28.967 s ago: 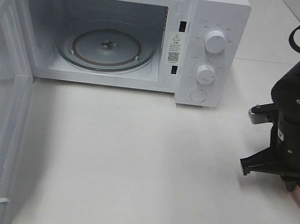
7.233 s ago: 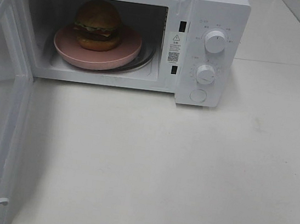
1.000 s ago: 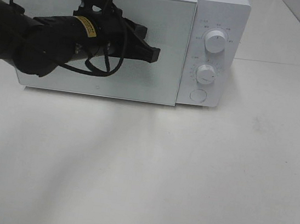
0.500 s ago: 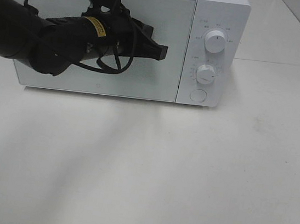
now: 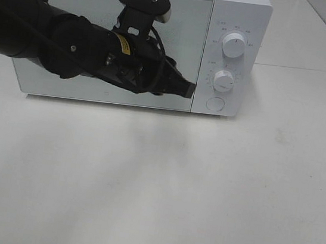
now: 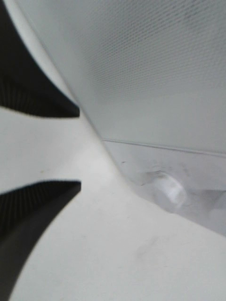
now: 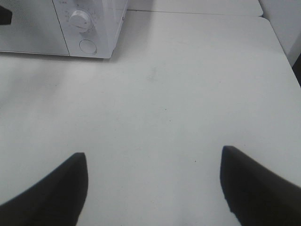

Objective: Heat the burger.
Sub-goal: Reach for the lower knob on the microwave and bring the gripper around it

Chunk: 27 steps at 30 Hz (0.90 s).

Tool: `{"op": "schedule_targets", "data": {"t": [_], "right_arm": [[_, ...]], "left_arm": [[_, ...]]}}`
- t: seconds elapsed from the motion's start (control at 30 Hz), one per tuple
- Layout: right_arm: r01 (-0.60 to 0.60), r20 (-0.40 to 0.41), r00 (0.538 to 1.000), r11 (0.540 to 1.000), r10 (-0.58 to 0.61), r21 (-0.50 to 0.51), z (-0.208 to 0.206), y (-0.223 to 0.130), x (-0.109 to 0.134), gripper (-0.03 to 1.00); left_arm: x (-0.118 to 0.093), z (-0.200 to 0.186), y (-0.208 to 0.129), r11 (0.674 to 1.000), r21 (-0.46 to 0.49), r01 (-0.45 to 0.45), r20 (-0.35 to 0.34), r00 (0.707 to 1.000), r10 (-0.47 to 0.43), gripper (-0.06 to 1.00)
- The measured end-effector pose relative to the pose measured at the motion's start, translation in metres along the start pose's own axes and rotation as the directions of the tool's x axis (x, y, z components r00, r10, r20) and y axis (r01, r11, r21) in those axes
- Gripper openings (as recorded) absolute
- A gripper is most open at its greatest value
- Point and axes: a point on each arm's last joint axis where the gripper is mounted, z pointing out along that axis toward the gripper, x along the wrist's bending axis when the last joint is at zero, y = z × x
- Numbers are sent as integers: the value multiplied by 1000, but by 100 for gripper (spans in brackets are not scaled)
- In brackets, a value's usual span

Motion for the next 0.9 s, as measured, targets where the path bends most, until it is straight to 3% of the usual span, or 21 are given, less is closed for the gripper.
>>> {"op": "schedule_targets", "data": {"t": [0.03,0.07,0.1,0.13,0.17,0.23,0.43,0.53,0.6,0.67,0.8,0.87,0.9], "right_arm": [[0,0,1000,1000,0,0,0,0,0,75],[0,0,1000,1000,0,0,0,0,0,75],[0,0,1000,1000,0,0,0,0,0,75],[0,0,1000,1000,0,0,0,0,0,75],[0,0,1000,1000,0,0,0,0,0,75],[0,0,1000,1000,0,0,0,0,0,75],[0,0,1000,1000,0,0,0,0,0,75],[0,0,1000,1000,0,0,0,0,0,75],[0,0,1000,1000,0,0,0,0,0,75],[0,0,1000,1000,0,0,0,0,0,75],[0,0,1000,1000,0,0,0,0,0,75],[0,0,1000,1000,0,0,0,0,0,75],[0,0,1000,1000,0,0,0,0,0,75]], "left_arm": [[-2,-2,-2,999,41,-2,5,1000,2,57],[-2,-2,-2,999,41,-2,5,1000,2,57],[-5,-7,-5,995,97,-6,13,1000,5,81],[-6,-12,-8,987,162,-6,18,1000,3,92],[-6,-12,-8,987,162,-6,18,1000,3,92],[-7,-22,-12,966,258,-9,24,1000,3,97],[-10,-51,-11,919,393,-17,40,999,1,98],[-10,-56,-10,914,406,-18,42,999,1,98],[-10,-81,-6,885,465,-7,46,999,-16,98],[-9,-85,-4,881,474,8,43,999,-32,98],[3,-102,1,864,499,69,15,996,-88,98],[32,-125,7,841,514,168,-51,985,-166,98],[32,-125,7,841,514,168,-51,985,-166,98]]}}
